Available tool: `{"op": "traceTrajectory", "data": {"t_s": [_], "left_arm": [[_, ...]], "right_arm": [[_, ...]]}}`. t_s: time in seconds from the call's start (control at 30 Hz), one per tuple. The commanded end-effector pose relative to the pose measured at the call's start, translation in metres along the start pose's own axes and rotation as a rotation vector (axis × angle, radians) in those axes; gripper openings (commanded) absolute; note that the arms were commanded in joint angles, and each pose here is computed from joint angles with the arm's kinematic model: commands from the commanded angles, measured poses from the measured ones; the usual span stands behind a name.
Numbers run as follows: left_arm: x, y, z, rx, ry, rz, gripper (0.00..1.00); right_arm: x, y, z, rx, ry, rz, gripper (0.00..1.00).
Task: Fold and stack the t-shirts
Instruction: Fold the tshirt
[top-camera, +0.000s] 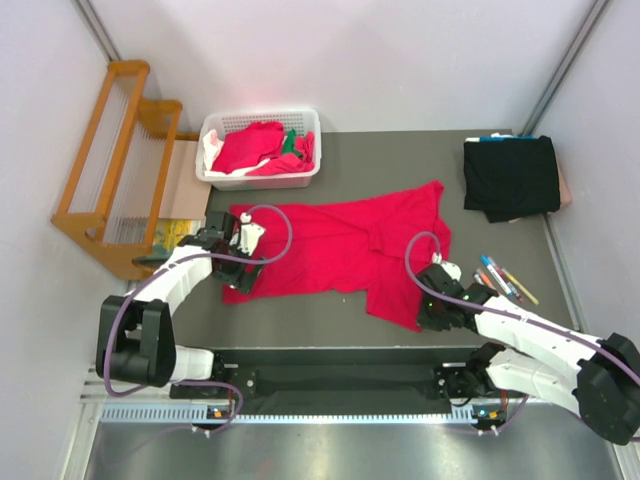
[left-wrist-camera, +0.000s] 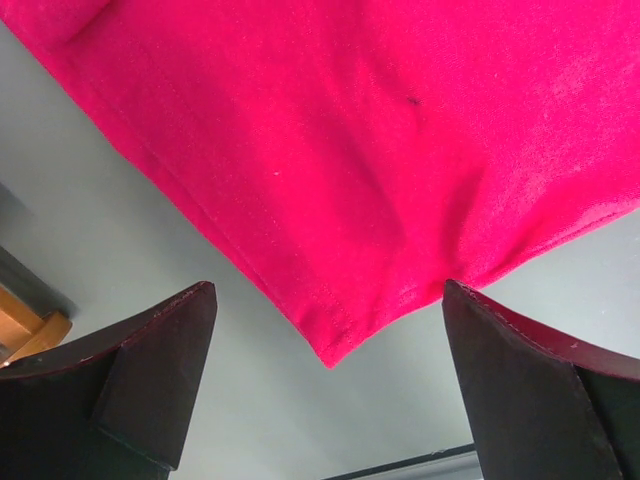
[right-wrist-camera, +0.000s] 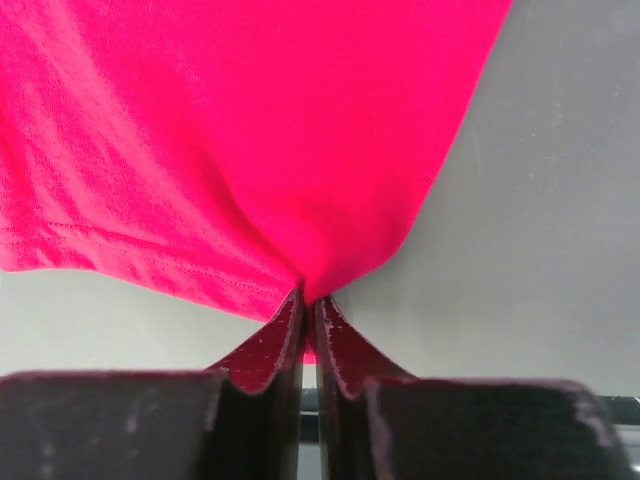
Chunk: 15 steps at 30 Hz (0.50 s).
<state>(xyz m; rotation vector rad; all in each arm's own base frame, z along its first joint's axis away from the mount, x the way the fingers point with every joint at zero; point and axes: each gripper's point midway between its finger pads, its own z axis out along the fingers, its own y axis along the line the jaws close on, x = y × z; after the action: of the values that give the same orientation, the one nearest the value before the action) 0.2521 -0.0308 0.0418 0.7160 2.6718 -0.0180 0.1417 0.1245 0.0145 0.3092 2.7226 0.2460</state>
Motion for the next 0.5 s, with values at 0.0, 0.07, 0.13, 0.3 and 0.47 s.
{"op": "traceTrajectory", "data": {"t_s": [0.0, 0.07, 0.13, 0.3, 0.47], "left_arm": [[-0.013, 0.002, -0.001, 0.004, -0.056, -0.009, 0.99], [-0.016, 0.002, -0.004, 0.001, -0.064, -0.01, 0.99], [-0.018, 0.003, -0.007, 0.0, -0.074, -0.009, 0.99], [-0.021, -0.004, -0.013, 0.042, -0.067, -0.018, 0.93], [-0.006, -0.007, -0.017, 0.041, -0.012, -0.024, 0.94]], "right_arm": [[-0.004, 0.004, -0.006, -0.014, -0.025, -0.009, 0.04], [-0.005, 0.006, -0.007, -0.021, -0.03, -0.01, 0.02], [-0.008, 0.007, -0.011, -0.028, -0.041, -0.008, 0.0], [-0.017, 0.011, -0.019, -0.038, -0.067, -0.014, 0.0], [-0.019, 0.013, -0.025, -0.044, -0.073, -0.016, 0.0]]}}
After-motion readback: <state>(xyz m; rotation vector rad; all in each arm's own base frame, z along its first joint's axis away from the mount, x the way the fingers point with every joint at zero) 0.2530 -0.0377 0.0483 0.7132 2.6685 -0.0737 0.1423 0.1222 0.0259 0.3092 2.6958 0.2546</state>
